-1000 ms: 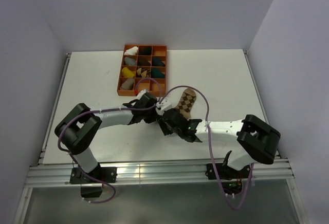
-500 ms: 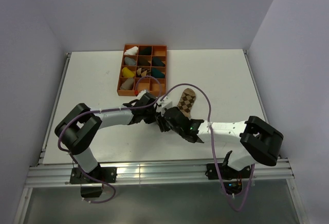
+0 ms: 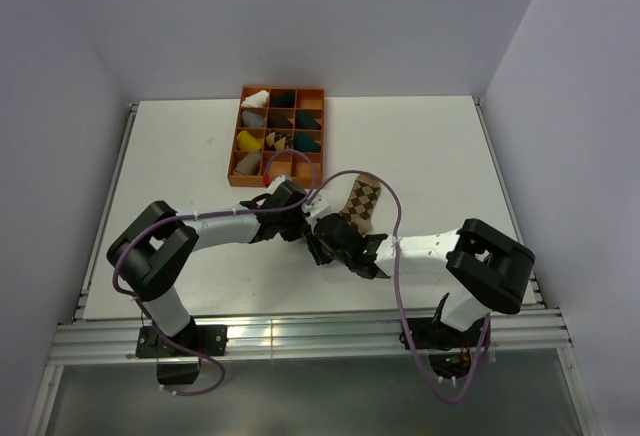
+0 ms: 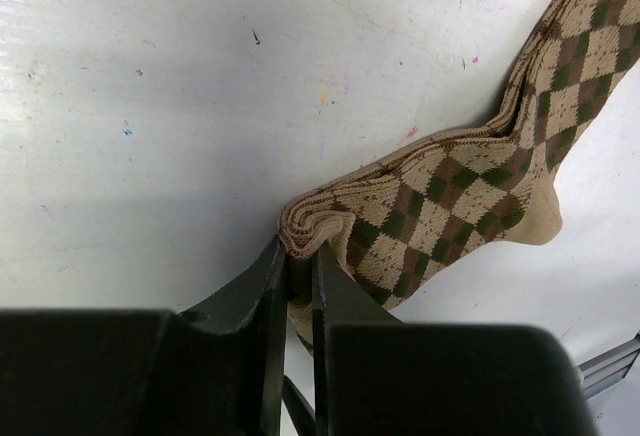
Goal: Roll the socks
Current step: Roll the sock at the center of the board.
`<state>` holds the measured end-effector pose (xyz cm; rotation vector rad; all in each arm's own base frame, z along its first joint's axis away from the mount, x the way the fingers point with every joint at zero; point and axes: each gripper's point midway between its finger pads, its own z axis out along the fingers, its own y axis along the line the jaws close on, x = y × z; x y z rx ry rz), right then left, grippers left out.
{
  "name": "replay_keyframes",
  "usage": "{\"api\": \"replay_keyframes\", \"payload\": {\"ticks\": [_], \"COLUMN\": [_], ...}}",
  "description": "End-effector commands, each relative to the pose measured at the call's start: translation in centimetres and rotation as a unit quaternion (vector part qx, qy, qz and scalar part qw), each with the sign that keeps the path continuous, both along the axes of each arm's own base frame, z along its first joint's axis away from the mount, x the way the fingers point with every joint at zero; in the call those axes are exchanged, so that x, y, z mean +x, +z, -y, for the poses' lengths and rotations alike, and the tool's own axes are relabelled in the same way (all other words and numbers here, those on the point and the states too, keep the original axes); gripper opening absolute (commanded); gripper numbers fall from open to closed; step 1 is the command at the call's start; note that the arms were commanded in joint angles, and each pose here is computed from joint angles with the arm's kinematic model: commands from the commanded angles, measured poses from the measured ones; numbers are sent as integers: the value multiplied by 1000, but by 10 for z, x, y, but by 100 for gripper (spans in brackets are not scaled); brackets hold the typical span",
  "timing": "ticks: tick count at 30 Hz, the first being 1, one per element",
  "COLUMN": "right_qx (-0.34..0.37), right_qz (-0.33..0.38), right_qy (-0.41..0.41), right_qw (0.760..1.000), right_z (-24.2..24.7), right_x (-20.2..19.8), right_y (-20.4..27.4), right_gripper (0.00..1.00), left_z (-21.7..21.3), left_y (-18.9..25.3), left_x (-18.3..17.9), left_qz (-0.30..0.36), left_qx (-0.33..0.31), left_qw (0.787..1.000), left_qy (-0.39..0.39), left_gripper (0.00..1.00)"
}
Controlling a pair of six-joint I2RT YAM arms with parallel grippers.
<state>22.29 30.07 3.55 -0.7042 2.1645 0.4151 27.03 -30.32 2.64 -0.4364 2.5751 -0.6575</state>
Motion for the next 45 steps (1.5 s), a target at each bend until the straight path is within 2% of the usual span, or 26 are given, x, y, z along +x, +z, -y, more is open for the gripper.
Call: {"api": "replay_keyframes", "payload": {"ticks": [1, 19, 21, 24, 25, 27, 29, 31, 32, 33, 35, 36, 37, 38, 41, 42, 45], "right_qx": [-27, -76, -85, -101, -100, -93, -70, -42, -23, -8, 19, 62, 64, 84, 153, 197, 255], "right_qz": [-21, -44, -50, -61, -65, -71, -87, -101, -120, -125, -155, -179, -178, -204, -236, -252, -291], "right_qy": [2, -67, -69, -74, -77, -78, -74, -78, -63, -60, -45, -29, -37, -15, -14, 9, 13], "right_qw": [999, 994, 993, 990, 990, 990, 991, 991, 990, 990, 987, 982, 981, 975, 960, 947, 922], "right_z": [7, 33, 33, 39, 40, 43, 42, 45, 40, 40, 39, 33, 37, 34, 35, 25, 28], "right_x": [-7, 2, 2, 0, -1, -3, -5, -3, -8, -8, -13, -14, -9, -20, -17, -20, -20], "right_y": [-16, -41, -46, -52, -52, -50, -47, -42, -41, -38, -38, -33, -33, -33, -27, -15, -14], "right_gripper": [45, 42, 33, 13, 2, 0, 0, 0, 0, 0, 0, 0, 0, 0, 0, 0, 0], "left_z": [4, 7, 8, 7, 7, 3, -1, -7, -8, -11, -15, -19, -19, -17, -13, -11, -5], "left_y": [1, 14, 19, 23, 26, 28, 34, 43, 47, 55, 58, 65, 65, 68, 70, 68, 64], "left_x": [-4, -7, -6, -3, -2, 1, 3, 7, 10, 12, 15, 14, 14, 15, 13, 13, 10], "left_qz": [-1, -7, -4, 1, 3, 9, 16, 28, 35, 45, 53, 67, 67, 73, 78, 78, 70], "left_qx": [6, -9, -15, -19, -23, -27, -41, -52, -58, -65, -71, -81, -81, -90, -106, -110, -115], "left_qw": [1000, 1000, 1000, 1000, 1000, 999, 998, 997, 996, 995, 993, 991, 991, 990, 989, 989, 990], "left_qy": [-14, -14, -12, 0, 7, 22, 37, 55, 59, 67, 76, 81, 81, 79, 71, 66, 51], "left_gripper": [0, 0, 0, 2, 5, 10, 23, 45, 50, 59, 66, 69, 69, 69, 67, 66, 64]}}
